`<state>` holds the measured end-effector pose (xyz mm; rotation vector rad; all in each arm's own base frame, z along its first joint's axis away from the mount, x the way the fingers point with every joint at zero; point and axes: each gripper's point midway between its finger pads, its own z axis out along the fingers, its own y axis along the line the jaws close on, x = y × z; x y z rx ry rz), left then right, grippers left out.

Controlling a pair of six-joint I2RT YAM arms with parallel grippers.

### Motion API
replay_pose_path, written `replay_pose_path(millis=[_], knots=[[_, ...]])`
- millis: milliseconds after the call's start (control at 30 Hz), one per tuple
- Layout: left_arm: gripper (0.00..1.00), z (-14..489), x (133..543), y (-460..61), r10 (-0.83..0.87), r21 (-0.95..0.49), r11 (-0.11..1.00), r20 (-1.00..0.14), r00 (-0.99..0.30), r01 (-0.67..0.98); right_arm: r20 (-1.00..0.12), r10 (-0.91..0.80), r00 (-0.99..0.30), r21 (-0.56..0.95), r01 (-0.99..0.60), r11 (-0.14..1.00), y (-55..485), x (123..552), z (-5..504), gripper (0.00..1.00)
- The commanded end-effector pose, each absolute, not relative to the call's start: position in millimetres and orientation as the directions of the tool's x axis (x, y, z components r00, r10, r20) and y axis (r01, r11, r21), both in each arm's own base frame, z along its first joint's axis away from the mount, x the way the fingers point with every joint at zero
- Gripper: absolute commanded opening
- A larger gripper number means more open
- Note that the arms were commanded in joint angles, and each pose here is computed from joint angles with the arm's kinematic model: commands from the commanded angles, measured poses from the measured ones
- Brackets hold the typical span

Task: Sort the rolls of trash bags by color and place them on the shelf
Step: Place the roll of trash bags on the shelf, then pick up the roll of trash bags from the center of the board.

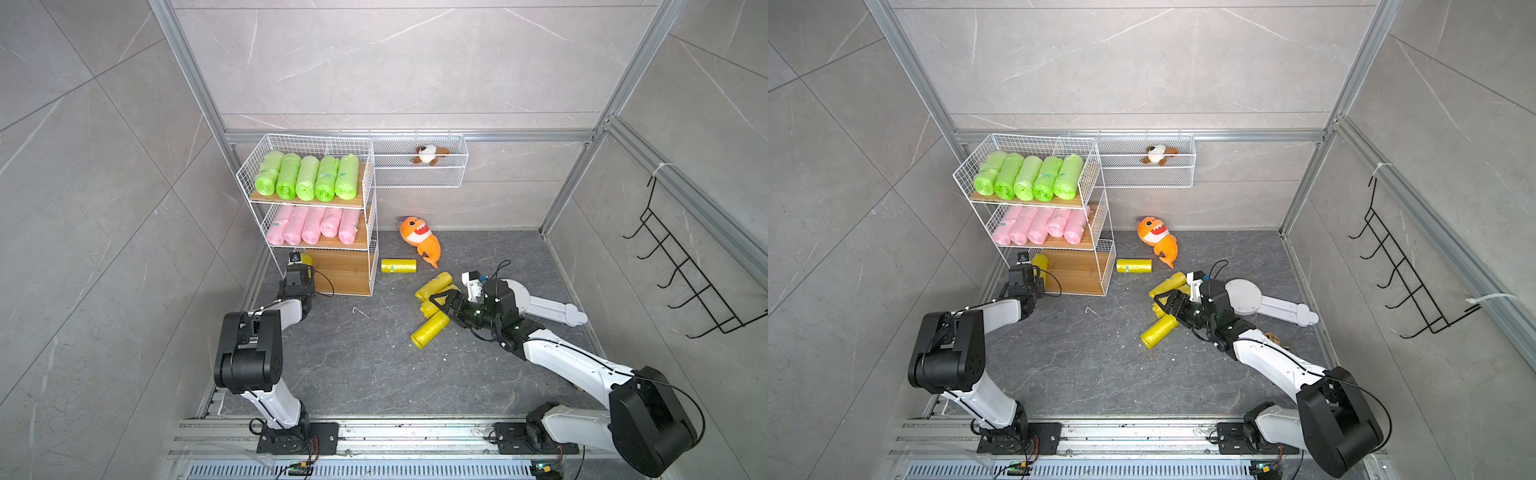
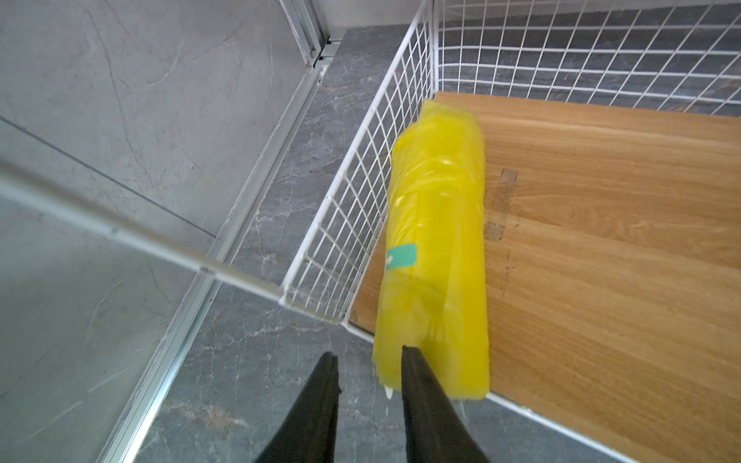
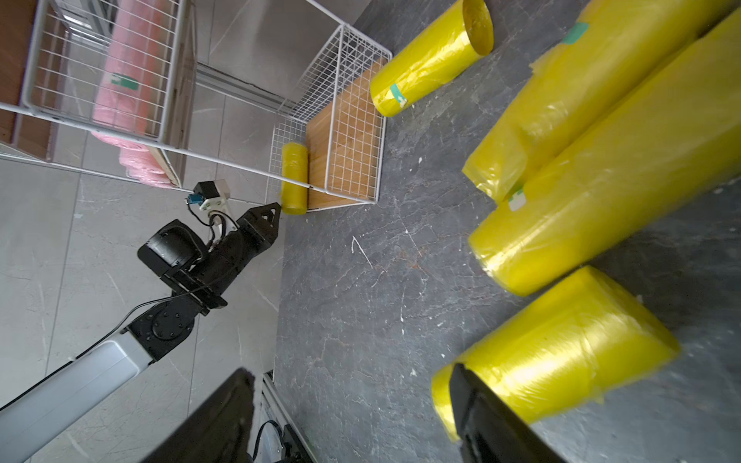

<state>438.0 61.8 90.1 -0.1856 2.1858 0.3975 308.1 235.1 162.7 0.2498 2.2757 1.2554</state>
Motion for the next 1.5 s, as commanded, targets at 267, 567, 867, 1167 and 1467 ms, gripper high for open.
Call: replay_pose_path(millis=[267,567,867,1167,1467], knots=[[0.54,181.4,389.5,-9.0,-0.205,-0.168,0.977,-0.919,-0.337,-0.134,-0.277,0.319,-0.906,0.643,0.072,0.762,207.3,298.4,93.6,0.87],[0.59,224.9,350.6,-56.7,-0.387,-0.417,0.905,-0.888,-0.248,0.081,-0.169,0.323,-0.931,0.633,0.148,0.760,211.1,309.4,62.5,0.86],[0.59,219.3,337.1,-89.1,-0.409,-0.466,0.870,-0.864,-0.293,0.161,-0.112,0.350,-0.930,0.653,0.197,0.732,218.0,313.2,40.3,0.76],[0.59,213.7,330.7,-102.8,-0.407,-0.474,0.862,-0.858,-0.313,0.180,-0.113,0.393,-0.912,0.668,0.223,0.710,219.9,322.4,34.1,0.76],[0.59,220.1,319.5,-122.2,-0.422,-0.506,0.830,-0.844,-0.331,0.233,-0.097,0.460,-0.882,0.692,0.272,0.668,214.9,318.7,27.5,0.50]])
